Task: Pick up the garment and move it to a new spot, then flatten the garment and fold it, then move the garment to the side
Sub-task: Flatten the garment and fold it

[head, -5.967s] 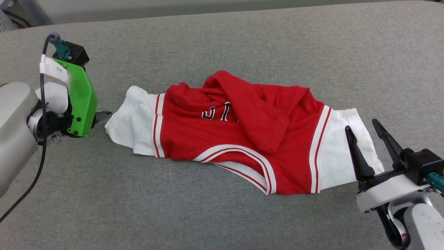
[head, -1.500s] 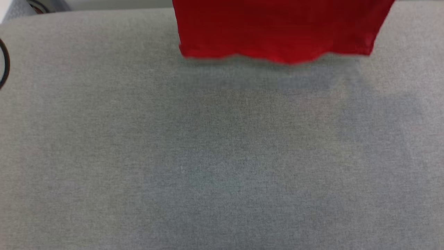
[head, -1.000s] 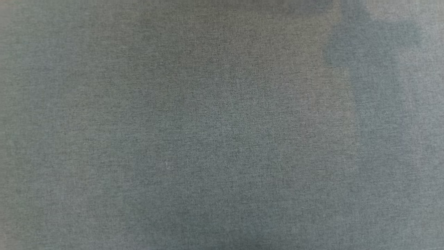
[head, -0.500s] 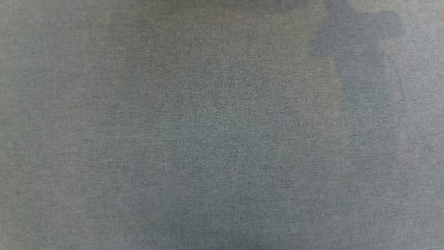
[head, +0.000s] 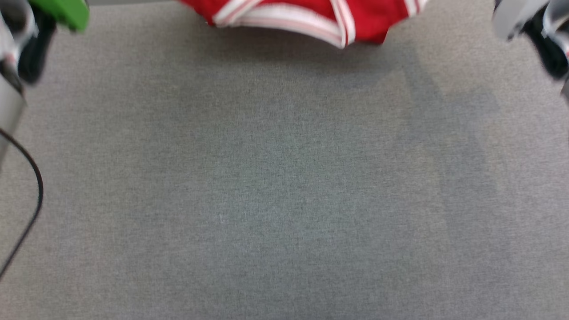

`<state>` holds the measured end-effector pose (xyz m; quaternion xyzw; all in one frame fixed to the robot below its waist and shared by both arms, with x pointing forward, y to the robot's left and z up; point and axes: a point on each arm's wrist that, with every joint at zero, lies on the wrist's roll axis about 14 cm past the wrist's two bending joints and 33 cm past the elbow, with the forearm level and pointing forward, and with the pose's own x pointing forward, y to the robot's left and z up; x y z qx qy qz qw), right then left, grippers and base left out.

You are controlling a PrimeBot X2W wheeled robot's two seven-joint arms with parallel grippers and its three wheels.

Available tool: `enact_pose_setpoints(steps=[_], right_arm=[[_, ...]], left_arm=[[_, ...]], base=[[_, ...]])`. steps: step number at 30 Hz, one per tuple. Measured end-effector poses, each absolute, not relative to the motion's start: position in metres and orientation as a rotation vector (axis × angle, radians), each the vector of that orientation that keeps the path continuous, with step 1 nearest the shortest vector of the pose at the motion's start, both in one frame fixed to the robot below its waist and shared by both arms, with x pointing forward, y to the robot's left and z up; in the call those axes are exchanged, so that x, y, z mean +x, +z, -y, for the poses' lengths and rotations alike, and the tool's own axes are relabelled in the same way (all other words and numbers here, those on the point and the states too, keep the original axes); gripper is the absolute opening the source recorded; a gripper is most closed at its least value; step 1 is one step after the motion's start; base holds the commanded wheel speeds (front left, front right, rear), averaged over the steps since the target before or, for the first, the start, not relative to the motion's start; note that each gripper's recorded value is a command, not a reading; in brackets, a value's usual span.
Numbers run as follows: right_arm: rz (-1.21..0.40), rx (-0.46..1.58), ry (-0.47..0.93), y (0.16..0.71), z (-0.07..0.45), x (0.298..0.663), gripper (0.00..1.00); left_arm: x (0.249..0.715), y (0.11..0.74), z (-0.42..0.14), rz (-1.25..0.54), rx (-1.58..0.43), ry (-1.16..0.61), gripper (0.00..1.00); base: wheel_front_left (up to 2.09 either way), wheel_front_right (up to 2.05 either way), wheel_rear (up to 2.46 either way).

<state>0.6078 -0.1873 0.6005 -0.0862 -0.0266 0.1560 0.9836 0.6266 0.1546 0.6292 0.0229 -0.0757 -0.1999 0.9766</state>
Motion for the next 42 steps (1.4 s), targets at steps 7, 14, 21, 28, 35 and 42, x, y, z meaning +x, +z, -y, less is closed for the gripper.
enact_pose_setpoints(steps=[7,14,21,28,35,42], right_arm=[[-0.041,-0.117,0.345,0.557,0.189,0.557,0.0],[-0.115,-0.052,0.347,0.521,0.199,0.497,0.0],[-0.162,0.004,0.335,0.492,0.206,0.437,0.0],[-0.255,0.065,0.309,0.452,0.208,0.379,0.0],[-0.384,0.109,0.255,0.415,0.221,0.333,0.0],[-0.539,0.14,0.239,0.384,0.223,0.297,0.0]], left_arm=[[0.579,0.59,-0.172,0.082,-0.048,-0.345,0.0],[0.513,0.544,-0.186,-0.02,-0.107,-0.304,0.0],[0.449,0.504,-0.196,-0.126,-0.137,-0.26,0.0],[0.392,0.472,-0.214,-0.232,-0.138,-0.207,0.0],[0.344,0.443,-0.229,-0.337,-0.167,-0.14,0.0],[0.317,0.423,-0.228,-0.406,-0.202,-0.115,0.0]], base=[[0.0,0.0,0.0],[0.0,0.0,0.0],[0.0,0.0,0.0],[0.0,0.0,0.0],[0.0,0.0,0.0],[0.0,0.0,0.0]])
